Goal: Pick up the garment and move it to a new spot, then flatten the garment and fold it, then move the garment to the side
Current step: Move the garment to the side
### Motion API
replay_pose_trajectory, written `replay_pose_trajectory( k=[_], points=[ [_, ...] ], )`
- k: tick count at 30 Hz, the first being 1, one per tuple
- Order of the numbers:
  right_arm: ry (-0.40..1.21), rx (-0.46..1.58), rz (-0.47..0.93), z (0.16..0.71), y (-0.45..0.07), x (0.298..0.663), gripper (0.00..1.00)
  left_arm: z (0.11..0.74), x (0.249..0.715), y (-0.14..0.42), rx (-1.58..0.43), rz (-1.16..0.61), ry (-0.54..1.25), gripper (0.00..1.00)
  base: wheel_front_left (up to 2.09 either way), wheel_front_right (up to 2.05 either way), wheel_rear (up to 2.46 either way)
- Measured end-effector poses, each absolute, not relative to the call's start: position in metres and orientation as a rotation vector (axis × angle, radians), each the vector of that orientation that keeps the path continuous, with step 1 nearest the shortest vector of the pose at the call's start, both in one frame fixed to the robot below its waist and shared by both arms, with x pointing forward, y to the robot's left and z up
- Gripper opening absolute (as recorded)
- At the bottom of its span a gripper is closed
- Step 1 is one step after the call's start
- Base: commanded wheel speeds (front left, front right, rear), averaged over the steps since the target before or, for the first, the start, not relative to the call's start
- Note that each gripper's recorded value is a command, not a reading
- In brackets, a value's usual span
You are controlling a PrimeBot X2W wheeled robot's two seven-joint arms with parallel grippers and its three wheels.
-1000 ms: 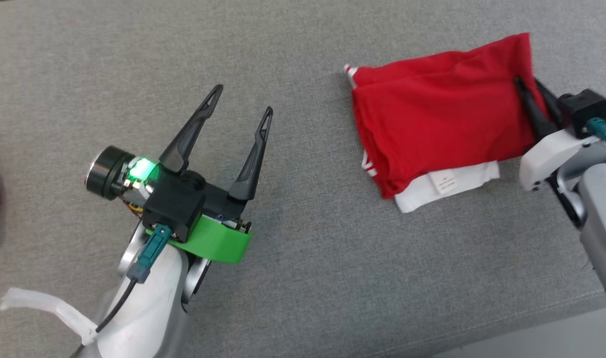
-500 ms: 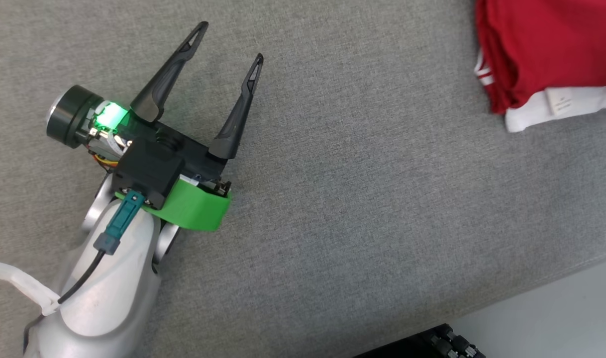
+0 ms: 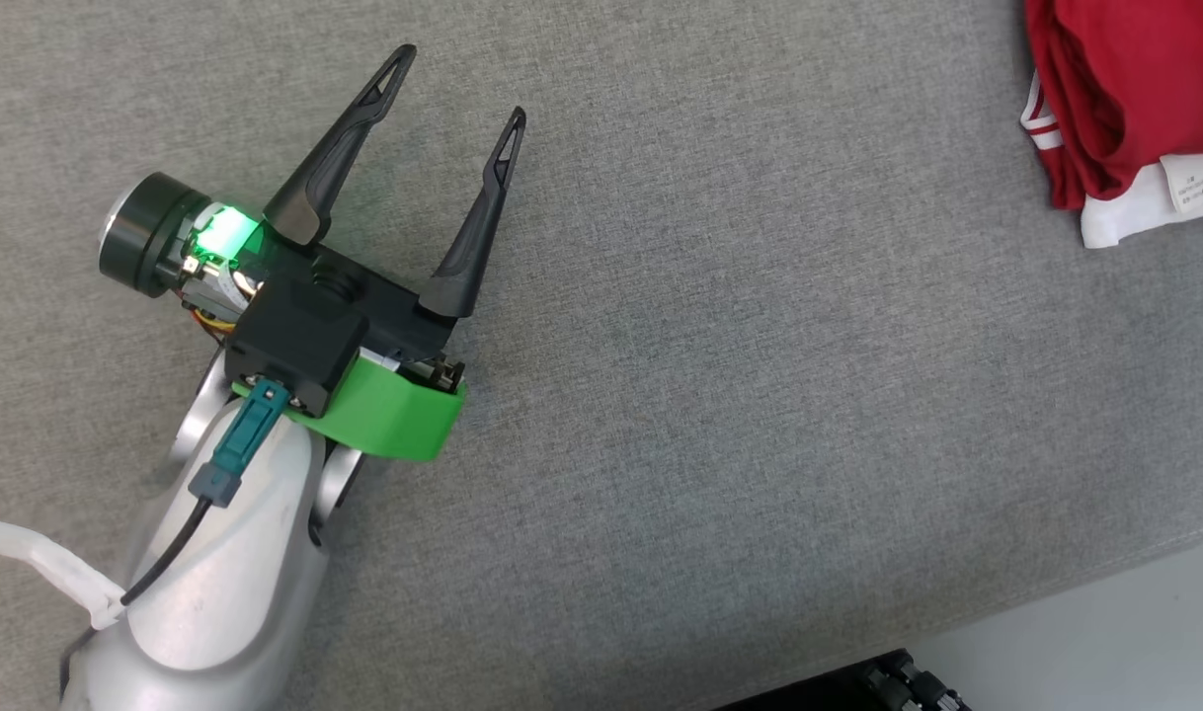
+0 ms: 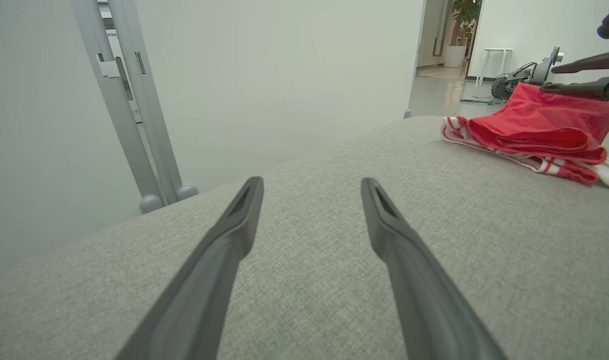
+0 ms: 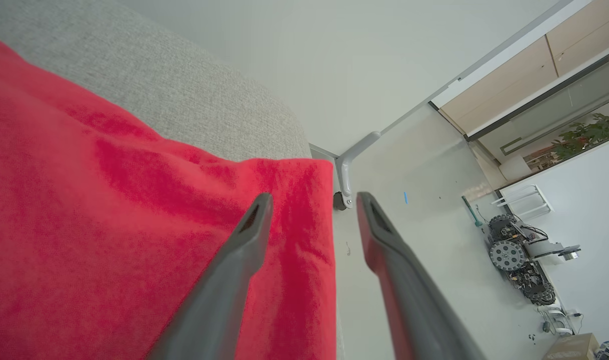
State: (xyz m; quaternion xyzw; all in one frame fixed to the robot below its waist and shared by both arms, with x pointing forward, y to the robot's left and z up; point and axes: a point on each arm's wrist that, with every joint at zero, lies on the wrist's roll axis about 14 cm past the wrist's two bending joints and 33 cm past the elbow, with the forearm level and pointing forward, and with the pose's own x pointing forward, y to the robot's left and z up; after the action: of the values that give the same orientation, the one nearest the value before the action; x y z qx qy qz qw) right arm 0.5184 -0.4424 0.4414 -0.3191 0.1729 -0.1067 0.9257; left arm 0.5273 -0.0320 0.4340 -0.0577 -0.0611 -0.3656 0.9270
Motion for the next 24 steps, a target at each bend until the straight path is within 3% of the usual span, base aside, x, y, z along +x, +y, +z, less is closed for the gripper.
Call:
replay_pose_trajectory(
  k=[7,15,24],
  points=[
    [0.273,-0.619,-0.240,0.466,-0.434,0.515,1.00,0.462,0.523,-0.022,-0.140,-0.693,-0.152,1.00,0.00,0.00,0.00],
    [0.018,-0.462,-0.108,0.521,-0.351,0.528,1.00,0.495,0.503,0.010,-0.140,-0.574,-0.167,1.00,0.00,0.00,0.00],
    [-0.164,-0.200,0.056,0.560,-0.251,0.505,1.00,0.525,0.468,0.059,-0.127,-0.409,-0.183,1.00,0.00,0.00,0.00]
  ],
)
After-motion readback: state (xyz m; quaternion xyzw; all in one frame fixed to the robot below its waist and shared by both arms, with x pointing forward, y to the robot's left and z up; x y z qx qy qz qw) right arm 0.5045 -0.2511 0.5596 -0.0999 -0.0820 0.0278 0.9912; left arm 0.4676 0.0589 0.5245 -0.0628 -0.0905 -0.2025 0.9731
